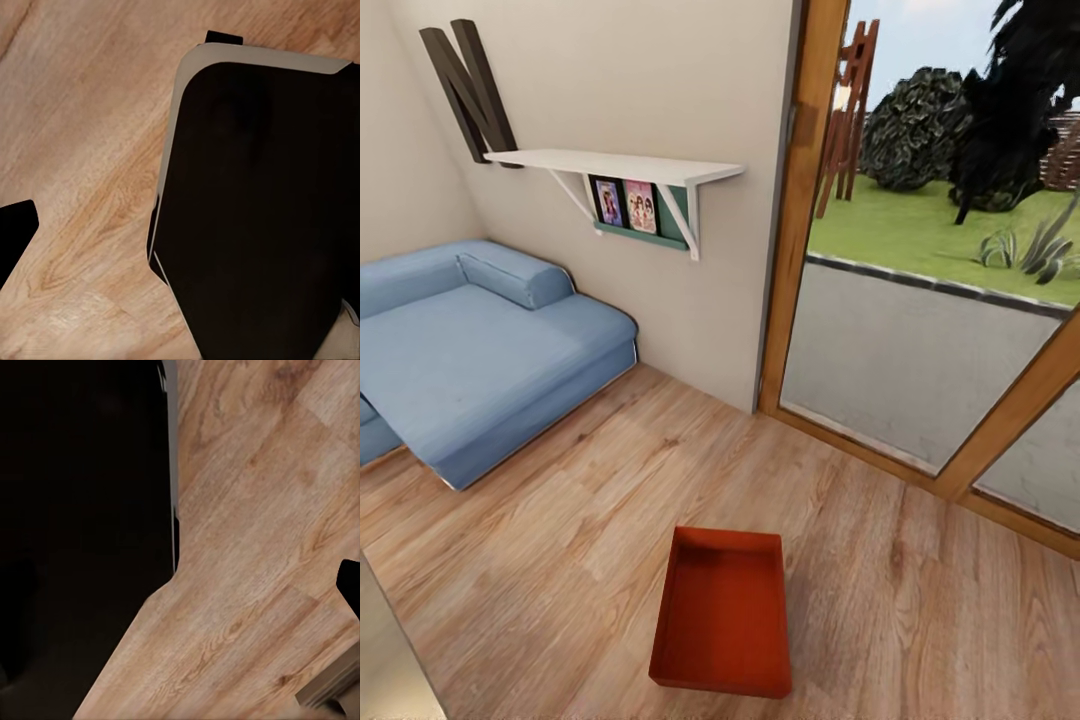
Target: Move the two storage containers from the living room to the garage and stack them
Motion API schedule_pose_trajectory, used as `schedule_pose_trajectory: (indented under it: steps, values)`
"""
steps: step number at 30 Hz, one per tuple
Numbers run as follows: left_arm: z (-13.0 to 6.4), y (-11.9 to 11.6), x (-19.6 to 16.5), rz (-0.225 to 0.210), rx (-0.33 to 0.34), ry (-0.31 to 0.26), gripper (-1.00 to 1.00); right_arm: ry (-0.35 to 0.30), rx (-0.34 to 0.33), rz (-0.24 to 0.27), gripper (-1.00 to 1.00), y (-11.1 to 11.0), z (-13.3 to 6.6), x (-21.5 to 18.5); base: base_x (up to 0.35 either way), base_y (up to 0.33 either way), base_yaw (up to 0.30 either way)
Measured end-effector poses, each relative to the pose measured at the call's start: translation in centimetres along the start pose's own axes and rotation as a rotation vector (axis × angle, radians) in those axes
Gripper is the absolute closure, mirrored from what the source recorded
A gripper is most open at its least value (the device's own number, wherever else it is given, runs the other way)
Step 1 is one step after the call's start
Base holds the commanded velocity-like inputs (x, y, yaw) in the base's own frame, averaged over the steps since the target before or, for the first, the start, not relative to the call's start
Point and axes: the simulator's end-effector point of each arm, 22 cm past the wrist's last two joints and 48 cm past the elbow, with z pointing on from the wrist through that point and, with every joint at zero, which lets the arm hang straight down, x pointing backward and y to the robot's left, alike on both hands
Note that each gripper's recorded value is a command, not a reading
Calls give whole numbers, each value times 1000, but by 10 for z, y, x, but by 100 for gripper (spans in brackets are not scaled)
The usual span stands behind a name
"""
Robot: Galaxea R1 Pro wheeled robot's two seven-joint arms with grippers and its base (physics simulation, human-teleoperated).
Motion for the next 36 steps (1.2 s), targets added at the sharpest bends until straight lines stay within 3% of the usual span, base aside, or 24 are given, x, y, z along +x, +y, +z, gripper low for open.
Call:
schedule_pose_trajectory:
  steps: [36]
  values:
    - [2, 4, 23, 7, -11, 56, -100, 57, 2, -8, -100, -1, -1, 22, 0, 0, 0]
